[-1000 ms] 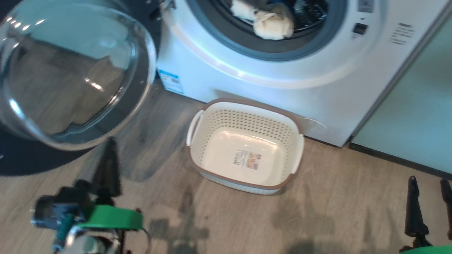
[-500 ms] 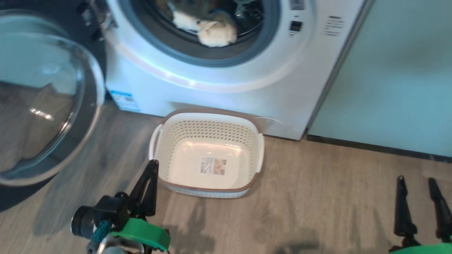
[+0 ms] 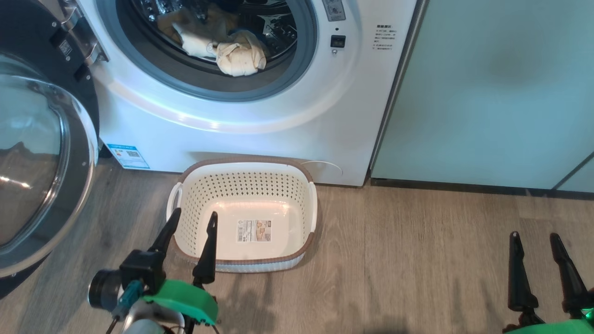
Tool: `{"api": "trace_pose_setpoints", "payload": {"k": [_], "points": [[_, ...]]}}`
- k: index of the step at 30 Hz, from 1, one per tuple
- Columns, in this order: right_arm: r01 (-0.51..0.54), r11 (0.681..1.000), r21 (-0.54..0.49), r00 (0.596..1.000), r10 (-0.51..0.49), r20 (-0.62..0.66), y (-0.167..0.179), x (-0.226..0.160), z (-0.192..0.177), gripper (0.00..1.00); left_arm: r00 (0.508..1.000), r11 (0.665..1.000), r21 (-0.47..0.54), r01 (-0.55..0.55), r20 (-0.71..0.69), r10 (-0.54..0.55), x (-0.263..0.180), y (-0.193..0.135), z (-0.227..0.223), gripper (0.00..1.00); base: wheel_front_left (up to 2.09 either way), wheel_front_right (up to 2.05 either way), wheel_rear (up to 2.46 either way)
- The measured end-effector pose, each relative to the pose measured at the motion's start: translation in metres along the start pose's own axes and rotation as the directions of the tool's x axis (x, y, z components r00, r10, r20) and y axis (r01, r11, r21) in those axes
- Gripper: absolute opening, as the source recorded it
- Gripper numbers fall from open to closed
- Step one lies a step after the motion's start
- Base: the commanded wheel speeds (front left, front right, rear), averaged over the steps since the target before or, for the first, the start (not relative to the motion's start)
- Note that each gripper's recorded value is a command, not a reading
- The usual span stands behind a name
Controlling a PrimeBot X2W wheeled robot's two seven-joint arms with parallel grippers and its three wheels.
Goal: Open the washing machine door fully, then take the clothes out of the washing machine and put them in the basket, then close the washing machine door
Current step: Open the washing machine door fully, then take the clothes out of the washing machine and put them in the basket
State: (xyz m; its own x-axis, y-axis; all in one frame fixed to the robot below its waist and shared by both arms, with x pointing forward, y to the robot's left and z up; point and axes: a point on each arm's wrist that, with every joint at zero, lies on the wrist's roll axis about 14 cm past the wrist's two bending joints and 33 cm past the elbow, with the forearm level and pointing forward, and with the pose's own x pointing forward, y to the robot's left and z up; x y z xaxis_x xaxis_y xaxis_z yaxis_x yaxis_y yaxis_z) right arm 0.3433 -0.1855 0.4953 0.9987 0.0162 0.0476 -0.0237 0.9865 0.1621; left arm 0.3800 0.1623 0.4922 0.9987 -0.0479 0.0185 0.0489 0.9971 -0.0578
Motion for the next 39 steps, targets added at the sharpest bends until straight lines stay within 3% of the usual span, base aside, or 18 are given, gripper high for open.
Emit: {"api": "trace_pose_setpoints", "payload": {"k": [39], "points": [[0.008,1.000,0.007,1.000,-0.008,0.012,-0.0022,-0.0021,0.0037,1.00,1.000,1.000,0.020,-0.009,0.007,0.009,-0.0005,0.0039,0.0021,1.00,0.06,-0.06,0.00]]}}
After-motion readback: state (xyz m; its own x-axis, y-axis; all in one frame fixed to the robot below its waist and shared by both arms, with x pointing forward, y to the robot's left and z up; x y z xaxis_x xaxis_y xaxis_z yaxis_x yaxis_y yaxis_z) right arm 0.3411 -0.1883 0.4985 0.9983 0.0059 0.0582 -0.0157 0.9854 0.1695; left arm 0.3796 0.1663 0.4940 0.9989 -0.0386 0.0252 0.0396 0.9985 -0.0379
